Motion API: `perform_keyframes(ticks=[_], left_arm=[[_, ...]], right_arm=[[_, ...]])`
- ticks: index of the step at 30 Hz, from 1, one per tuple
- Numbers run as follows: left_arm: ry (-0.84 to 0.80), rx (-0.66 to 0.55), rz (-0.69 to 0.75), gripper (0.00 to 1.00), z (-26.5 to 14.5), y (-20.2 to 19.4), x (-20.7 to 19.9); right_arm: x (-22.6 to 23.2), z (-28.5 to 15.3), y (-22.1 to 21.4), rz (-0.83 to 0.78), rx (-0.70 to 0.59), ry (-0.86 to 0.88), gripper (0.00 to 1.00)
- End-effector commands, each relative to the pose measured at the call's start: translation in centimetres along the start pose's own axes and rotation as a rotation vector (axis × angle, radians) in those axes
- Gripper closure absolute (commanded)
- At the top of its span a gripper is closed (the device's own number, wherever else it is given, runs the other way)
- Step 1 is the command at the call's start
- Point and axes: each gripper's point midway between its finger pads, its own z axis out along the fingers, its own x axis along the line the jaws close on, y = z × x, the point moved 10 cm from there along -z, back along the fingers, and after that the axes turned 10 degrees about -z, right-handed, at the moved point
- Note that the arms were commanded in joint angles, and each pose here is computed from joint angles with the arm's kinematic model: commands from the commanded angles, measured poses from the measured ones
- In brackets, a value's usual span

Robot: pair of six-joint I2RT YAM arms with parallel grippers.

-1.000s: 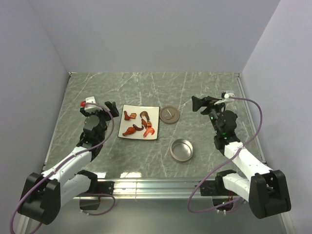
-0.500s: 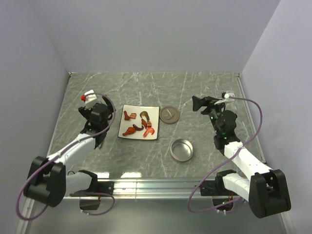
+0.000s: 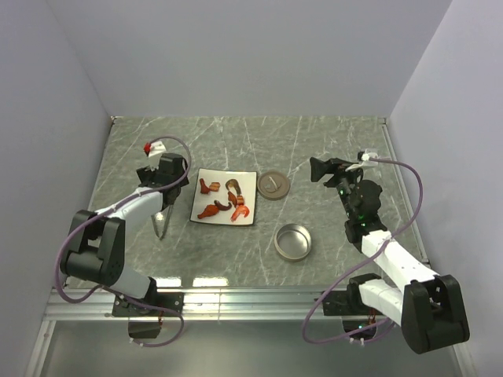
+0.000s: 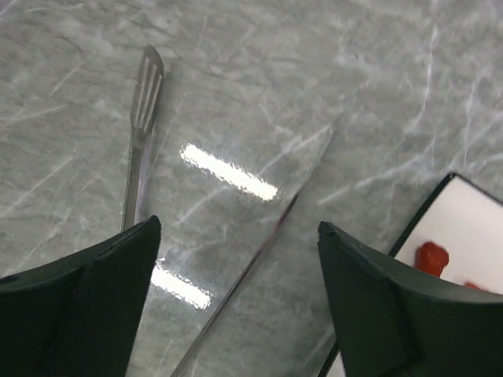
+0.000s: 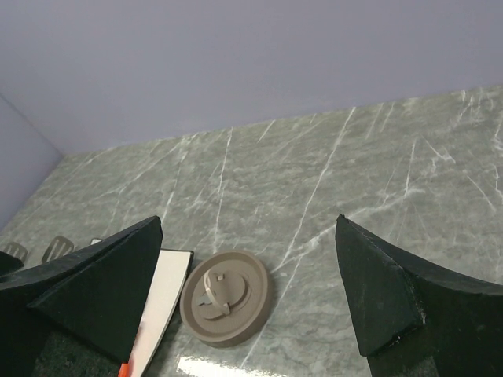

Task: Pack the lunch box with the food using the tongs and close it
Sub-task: Grab the clamp with the left arm

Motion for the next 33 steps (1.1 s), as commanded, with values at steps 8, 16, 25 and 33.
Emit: perform_keyframes(ticks=[8, 16, 25, 33], left_arm=[[-0.035, 0.132, 0.07, 0.39, 0.6, -1.3, -1.0], [0.004, 0.161, 0.124, 0.49, 1.6, -2.0, -1.8], [0.073, 0.167, 0.177, 0.84, 3.4, -2.4, -2.5], [0.085, 0.134, 0.209, 0.95, 4.7, -1.8, -3.6]], right_arm=[[0.3, -1.2, 1.2, 0.014, -0.075, -0.005, 0.03], [0.2, -1.4, 1.1, 0.014, -0.077, -0.006, 0.03], [0.3, -1.4, 1.2, 0.014, -0.079, -0.002, 0.03], [0.3, -1.2, 1.1, 0.012, -0.075, -0.002, 0.03]])
